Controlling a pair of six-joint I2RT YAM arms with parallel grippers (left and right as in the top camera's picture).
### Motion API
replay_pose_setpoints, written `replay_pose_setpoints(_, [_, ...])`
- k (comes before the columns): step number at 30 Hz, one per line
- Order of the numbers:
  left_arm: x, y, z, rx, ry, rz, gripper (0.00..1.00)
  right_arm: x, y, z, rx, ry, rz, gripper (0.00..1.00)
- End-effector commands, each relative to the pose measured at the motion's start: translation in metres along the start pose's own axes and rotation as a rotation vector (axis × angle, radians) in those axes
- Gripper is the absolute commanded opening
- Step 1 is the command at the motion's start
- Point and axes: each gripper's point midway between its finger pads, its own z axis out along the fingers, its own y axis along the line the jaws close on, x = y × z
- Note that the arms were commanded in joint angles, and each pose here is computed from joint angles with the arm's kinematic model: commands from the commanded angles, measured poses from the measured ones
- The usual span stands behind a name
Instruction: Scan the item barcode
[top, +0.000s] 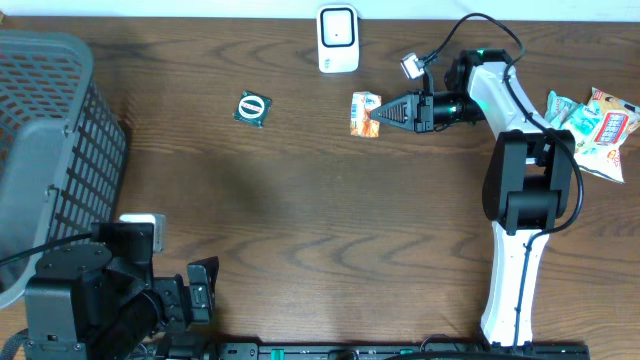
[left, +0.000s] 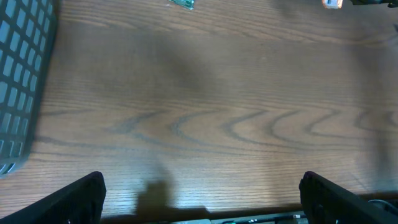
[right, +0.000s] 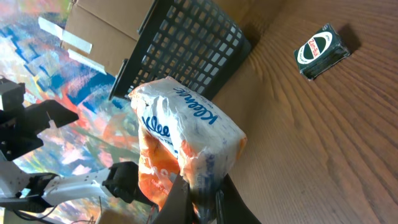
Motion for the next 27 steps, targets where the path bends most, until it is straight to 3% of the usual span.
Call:
replay_pose_setpoints(1, [-0.001, 0.001, 0.000, -0.009, -0.002, -0.005, 0.98, -0.009, 0.016, -0.001, -0.005, -0.013, -0.055, 0.01])
replay_pose_setpoints(27, [-0.001, 0.001, 0.000, -0.009, -0.002, -0.005, 0.97, -0.003, 0.021, 0.021, -0.035, 0.028, -0.053, 0.01])
